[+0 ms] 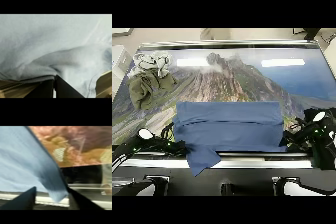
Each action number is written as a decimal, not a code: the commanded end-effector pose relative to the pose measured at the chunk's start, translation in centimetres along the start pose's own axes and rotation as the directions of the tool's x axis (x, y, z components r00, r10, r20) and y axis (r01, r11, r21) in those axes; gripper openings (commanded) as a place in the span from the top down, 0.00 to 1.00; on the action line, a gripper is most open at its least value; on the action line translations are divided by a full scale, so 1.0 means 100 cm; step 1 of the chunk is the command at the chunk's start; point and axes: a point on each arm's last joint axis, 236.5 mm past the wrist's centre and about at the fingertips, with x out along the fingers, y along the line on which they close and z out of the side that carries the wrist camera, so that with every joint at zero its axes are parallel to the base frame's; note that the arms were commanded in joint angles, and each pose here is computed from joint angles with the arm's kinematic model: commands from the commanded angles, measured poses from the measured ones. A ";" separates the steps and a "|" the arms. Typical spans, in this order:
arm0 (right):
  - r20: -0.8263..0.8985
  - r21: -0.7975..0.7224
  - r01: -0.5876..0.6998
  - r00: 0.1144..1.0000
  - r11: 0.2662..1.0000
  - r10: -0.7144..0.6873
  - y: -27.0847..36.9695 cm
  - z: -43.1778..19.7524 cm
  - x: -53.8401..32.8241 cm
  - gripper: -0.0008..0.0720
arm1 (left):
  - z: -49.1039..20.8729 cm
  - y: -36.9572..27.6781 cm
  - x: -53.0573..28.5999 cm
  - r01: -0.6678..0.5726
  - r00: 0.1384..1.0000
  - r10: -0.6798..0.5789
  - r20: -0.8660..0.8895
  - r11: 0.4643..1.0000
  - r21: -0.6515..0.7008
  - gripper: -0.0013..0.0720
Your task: Fold the clothes and pants, and hang the long-sleeved shirts on hangers.
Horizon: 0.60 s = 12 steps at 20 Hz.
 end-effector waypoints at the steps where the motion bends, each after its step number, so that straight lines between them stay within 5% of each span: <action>1: 0.020 0.002 -0.046 0.999 0.999 0.046 0.009 0.004 0.006 0.52 | 0.001 0.000 -0.002 -0.005 1.000 0.005 0.001 1.000 0.014 0.95; 3: -0.017 -0.007 -0.051 0.999 0.999 0.051 0.010 -0.005 0.006 0.65 | 0.004 0.000 -0.004 -0.015 1.000 0.015 0.006 1.000 0.025 0.95; 4: -0.032 -0.021 -0.053 0.998 0.998 0.052 0.011 -0.010 0.004 0.85 | 0.006 -0.001 -0.006 -0.017 1.000 0.017 0.013 0.999 0.032 0.95; 5: -0.028 -0.027 -0.054 0.998 0.998 0.053 0.012 -0.011 0.001 0.94 | 0.011 -0.004 -0.010 -0.015 1.000 0.014 0.023 0.999 0.043 0.95; 12: 0.282 -0.150 -0.018 0.957 0.988 0.061 0.066 0.062 -0.078 0.94 | 0.117 -0.056 -0.093 -0.082 0.958 0.032 0.286 0.983 0.166 0.96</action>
